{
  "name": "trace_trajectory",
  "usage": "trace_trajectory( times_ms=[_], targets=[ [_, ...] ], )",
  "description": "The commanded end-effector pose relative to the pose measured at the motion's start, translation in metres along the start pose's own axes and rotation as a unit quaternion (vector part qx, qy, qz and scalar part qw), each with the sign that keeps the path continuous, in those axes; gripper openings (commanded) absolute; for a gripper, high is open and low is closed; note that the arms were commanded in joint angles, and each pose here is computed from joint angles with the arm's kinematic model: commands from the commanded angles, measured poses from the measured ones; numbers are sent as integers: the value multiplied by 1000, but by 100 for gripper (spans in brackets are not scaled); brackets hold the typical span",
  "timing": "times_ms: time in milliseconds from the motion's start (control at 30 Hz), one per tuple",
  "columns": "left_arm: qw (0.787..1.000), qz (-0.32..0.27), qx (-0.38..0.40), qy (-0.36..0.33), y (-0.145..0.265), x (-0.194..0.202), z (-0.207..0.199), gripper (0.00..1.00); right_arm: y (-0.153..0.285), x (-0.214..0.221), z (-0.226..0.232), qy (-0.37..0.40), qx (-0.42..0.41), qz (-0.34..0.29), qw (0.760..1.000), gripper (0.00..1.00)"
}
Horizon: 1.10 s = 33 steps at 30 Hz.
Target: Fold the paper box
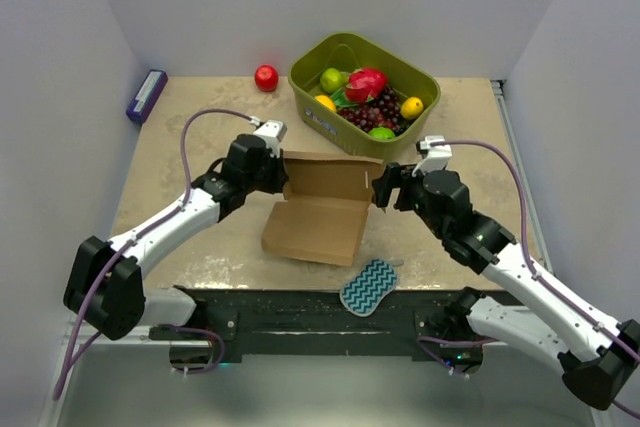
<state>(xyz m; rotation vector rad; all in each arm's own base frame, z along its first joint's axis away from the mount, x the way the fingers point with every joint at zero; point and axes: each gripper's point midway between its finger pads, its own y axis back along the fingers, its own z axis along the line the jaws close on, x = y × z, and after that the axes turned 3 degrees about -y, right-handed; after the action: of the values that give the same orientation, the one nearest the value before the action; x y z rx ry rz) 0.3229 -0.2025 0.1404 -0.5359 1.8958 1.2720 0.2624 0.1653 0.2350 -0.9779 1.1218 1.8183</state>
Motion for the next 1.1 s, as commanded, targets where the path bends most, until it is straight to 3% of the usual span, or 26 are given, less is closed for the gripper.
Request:
trace_trajectory(
  times_ms=[0, 167, 200, 267, 300, 400, 467, 867, 1067],
  targets=[
    [999, -8, 33, -30, 10, -21, -12, 0, -3, 12, -9, 30, 10, 10, 999, 79],
    [999, -9, 35, -32, 8, -21, -12, 0, -12, 19, 0, 28, -11, 18, 999, 60],
    [999, -9, 36, -32, 8, -20, -12, 0, -13, 21, 2, 27, -17, 23, 999, 50],
    [999, -12, 38, -36, 7, -20, -13, 0, -16, 24, 4, 26, -18, 27, 999, 41],
    [999, -13, 32, -36, 6, -20, -10, 0, -16, 24, 3, 25, -15, 26, 999, 29],
    [999, -2, -2, -42, 3, -15, 2, 0, -14, 21, 2, 18, -11, 18, 1000, 8],
    [998, 2, -32, -45, 2, -13, 13, 0, -12, 16, -2, 16, -4, 8, 1000, 0],
    [994, 11, -101, -32, 0, -3, 38, 0, -12, 21, -3, 18, -5, 2, 1000, 0],
    [996, 0, -87, -25, -2, -5, 34, 0, -15, 26, -6, 21, -2, 1, 1000, 0]
  ],
)
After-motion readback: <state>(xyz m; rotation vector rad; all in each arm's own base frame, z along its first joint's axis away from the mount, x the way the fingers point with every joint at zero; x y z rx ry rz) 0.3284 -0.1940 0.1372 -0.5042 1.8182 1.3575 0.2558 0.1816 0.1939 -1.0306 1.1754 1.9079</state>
